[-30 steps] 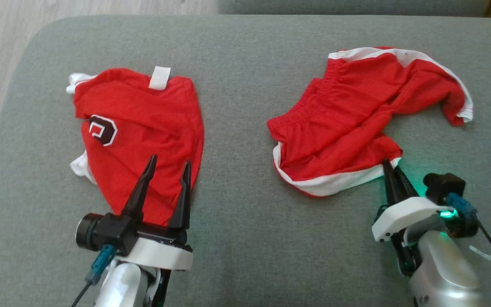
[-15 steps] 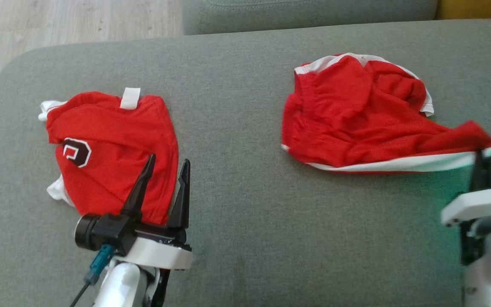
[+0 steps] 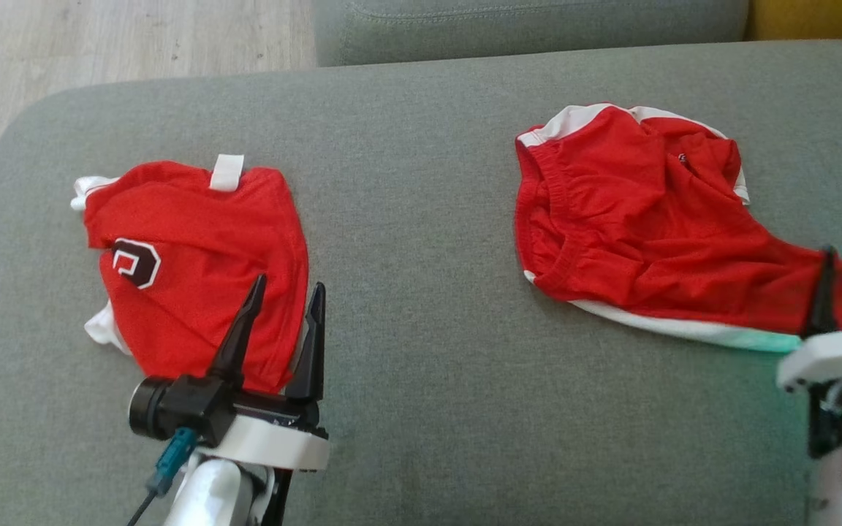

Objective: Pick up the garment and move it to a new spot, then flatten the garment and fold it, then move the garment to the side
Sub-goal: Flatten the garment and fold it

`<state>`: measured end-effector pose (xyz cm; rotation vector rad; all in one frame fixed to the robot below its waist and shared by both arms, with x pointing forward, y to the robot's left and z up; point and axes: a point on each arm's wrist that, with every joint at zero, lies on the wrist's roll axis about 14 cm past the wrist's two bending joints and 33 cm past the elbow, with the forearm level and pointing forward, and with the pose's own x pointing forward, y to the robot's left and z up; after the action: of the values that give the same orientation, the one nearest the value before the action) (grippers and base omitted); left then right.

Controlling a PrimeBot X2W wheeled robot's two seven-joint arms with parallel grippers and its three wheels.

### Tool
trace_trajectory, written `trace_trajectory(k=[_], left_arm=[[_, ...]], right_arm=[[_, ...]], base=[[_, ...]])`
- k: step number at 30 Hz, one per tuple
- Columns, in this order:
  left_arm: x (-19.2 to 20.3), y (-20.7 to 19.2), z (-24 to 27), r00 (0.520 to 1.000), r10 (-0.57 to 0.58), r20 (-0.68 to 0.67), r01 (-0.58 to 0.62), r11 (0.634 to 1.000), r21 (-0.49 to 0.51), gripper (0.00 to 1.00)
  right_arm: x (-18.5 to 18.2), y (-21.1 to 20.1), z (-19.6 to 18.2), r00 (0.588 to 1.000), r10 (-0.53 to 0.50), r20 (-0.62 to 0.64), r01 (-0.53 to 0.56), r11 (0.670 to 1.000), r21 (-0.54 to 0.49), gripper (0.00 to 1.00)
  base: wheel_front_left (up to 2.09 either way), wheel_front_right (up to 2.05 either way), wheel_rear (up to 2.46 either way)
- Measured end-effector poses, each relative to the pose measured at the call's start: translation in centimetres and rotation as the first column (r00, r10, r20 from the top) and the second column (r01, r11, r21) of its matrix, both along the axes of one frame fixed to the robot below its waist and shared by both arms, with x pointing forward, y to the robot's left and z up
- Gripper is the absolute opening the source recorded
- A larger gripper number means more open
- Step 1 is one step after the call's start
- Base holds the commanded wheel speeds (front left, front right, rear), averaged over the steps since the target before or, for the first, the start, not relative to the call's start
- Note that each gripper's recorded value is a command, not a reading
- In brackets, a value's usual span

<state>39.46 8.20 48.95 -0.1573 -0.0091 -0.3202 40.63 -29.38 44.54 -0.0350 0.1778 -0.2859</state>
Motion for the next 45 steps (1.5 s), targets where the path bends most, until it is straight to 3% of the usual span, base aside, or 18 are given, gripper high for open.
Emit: trace_trajectory(k=[8, 14, 18, 24, 35, 36, 37, 40, 45], left_arm=[[-0.2, 0.1, 0.5, 1.0, 0.003, 0.013, -0.003, 1.0, 0.0, 1.0], [-0.3, 0.5, 0.2, 1.0, 0.014, 0.005, -0.014, 1.0, 0.003, 1.0], [-0.3, 1.0, -0.4, 1.0, 0.027, -0.011, -0.027, 1.0, 0.005, 1.0], [-0.4, 1.4, -1.4, 0.998, 0.038, -0.042, -0.037, 0.999, 0.01, 1.0], [0.3, 2.7, -2.2, 0.995, 0.075, -0.066, -0.075, 0.997, 0.012, 1.0], [0.3, 2.7, -2.3, 0.995, 0.076, -0.067, -0.075, 0.997, 0.013, 1.0], [0.3, 2.7, -2.3, 0.995, 0.075, -0.068, -0.074, 0.997, 0.012, 1.0], [0.2, 2.4, -2.4, 0.995, 0.066, -0.072, -0.065, 0.998, 0.011, 1.0], [0.1, 2.1, -1.9, 0.997, 0.057, -0.06, -0.056, 0.998, 0.009, 1.0]], right_arm=[[1.2, 7.8, 2.5, 0.964, 0.232, 0.129, -0.239, 0.97, 0.036, 1.0], [-0.6, 15.8, 0.6, 0.885, 0.457, 0.088, -0.463, 0.884, 0.06, 1.0], [-1.0, 19.1, -1.3, 0.833, 0.554, 0.013, -0.553, 0.83, 0.071, 1.0], [-0.2, 21.8, -3.8, 0.769, 0.631, -0.099, -0.626, 0.775, 0.079, 1.0], [2.3, 23.2, -7.0, 0.718, 0.663, -0.209, -0.659, 0.745, 0.099, 1.0], [2.4, 23.2, -7.1, 0.716, 0.664, -0.215, -0.66, 0.745, 0.1, 0.8], [2.5, 23.3, -7.2, 0.715, 0.665, -0.215, -0.661, 0.743, 0.099, 0.0], [2.8, 23.6, -6.7, 0.713, 0.674, -0.191, -0.671, 0.736, 0.092, 0.0], [2.1, 25.4, -5.5, 0.682, 0.719, -0.135, -0.712, 0.695, 0.102, 0.0]], base=[[0.0, 0.0, 0.0], [0.0, 0.0, 0.0], [0.0, 0.0, 0.0], [0.0, 0.0, 0.0], [0.0, 0.0, 0.0], [0.0, 0.0, 0.0], [0.0, 0.0, 0.0], [0.0, 0.0, 0.0], [0.0, 0.0, 0.0]])
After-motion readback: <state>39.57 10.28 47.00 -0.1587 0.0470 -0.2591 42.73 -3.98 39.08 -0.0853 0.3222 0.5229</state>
